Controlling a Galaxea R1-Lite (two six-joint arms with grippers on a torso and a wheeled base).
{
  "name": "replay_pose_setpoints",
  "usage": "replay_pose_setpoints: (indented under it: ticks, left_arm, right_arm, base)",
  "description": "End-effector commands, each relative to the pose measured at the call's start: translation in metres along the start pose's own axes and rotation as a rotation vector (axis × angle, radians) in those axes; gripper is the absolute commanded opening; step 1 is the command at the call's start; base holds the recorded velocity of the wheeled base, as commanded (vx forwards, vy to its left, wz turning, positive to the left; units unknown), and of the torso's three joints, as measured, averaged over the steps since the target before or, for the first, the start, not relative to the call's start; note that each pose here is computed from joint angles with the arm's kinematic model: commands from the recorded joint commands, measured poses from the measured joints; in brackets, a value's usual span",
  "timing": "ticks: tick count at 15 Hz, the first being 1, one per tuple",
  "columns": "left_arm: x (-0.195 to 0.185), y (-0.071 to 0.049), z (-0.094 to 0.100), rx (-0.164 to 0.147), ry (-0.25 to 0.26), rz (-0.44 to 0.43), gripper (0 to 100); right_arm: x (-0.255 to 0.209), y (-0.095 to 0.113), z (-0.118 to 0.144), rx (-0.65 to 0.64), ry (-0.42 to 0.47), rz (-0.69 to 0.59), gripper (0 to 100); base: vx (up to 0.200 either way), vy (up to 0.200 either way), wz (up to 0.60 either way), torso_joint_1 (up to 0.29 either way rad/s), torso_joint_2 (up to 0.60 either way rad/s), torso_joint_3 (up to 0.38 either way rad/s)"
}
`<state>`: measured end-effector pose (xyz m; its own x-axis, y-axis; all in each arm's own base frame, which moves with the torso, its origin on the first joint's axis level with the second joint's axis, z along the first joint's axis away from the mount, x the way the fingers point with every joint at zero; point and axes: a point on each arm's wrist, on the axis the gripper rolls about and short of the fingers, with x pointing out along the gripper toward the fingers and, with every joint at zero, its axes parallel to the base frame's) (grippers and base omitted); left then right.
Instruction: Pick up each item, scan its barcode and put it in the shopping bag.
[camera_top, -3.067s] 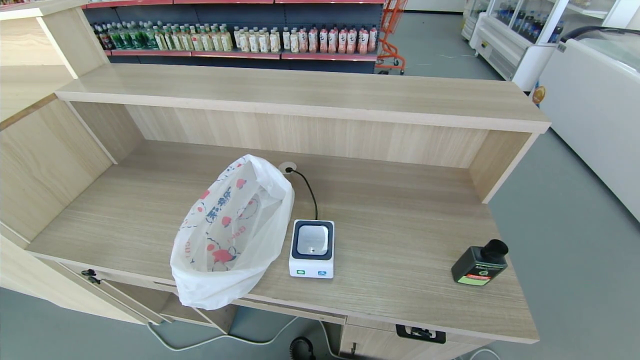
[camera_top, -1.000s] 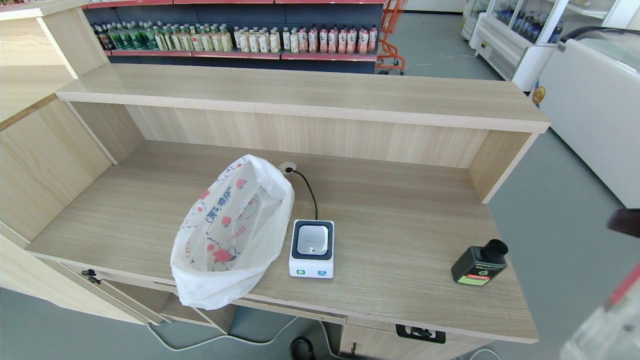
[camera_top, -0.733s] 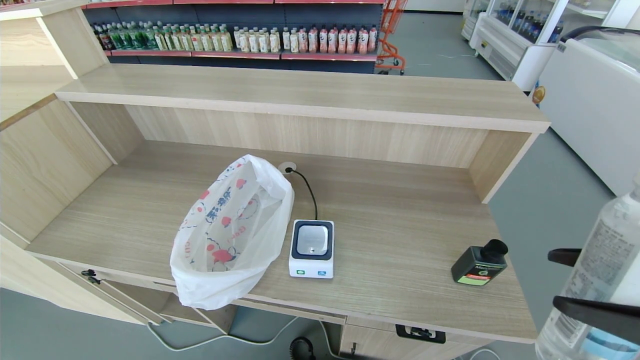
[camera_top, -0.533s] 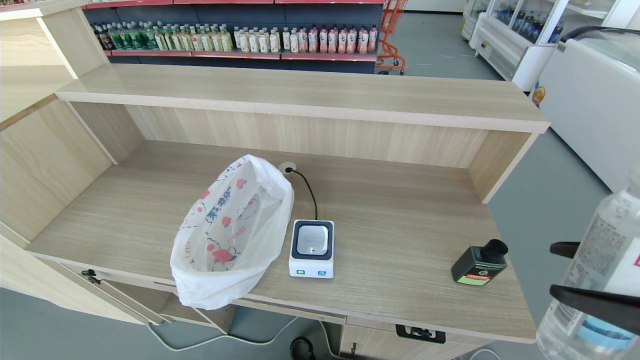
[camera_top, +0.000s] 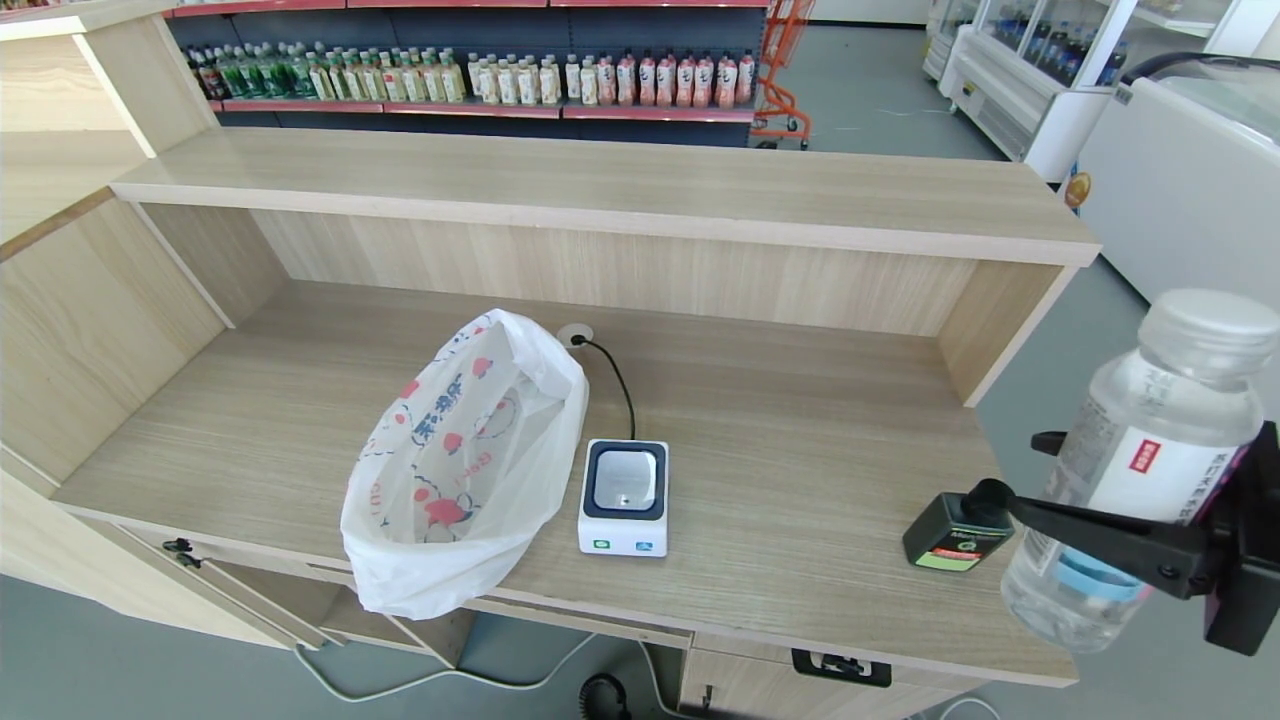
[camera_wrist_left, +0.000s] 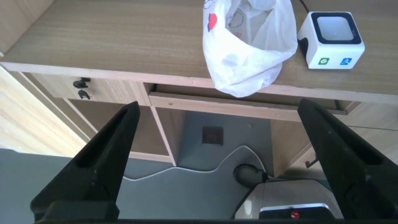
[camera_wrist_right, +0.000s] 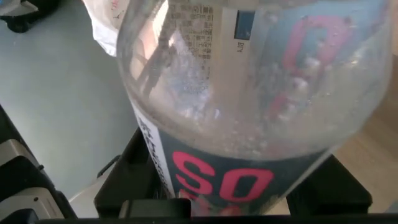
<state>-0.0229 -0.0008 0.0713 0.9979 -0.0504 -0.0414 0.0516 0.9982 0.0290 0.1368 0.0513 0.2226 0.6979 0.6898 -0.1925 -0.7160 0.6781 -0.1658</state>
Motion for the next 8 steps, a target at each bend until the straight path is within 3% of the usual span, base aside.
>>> replay_pose_setpoints:
  ticks: [1, 8]
  left_arm:
    - [0.0000, 0.0000, 0.0000, 0.000, 0.000, 0.000, 100]
    - [0.0000, 0.0000, 0.0000, 0.000, 0.000, 0.000, 100]
  right_arm:
    - [0.0102, -0.0029, -0.0092, 0.013, 0.047, 0.014, 0]
    - [0.0134, -0.0038, -0.0092, 0.019, 0.052, 0.025, 0]
  base:
    - [0.000, 0.000, 0.00, 0.000, 0.00, 0.000]
    - [0.000, 0.000, 0.00, 0.000, 0.00, 0.000]
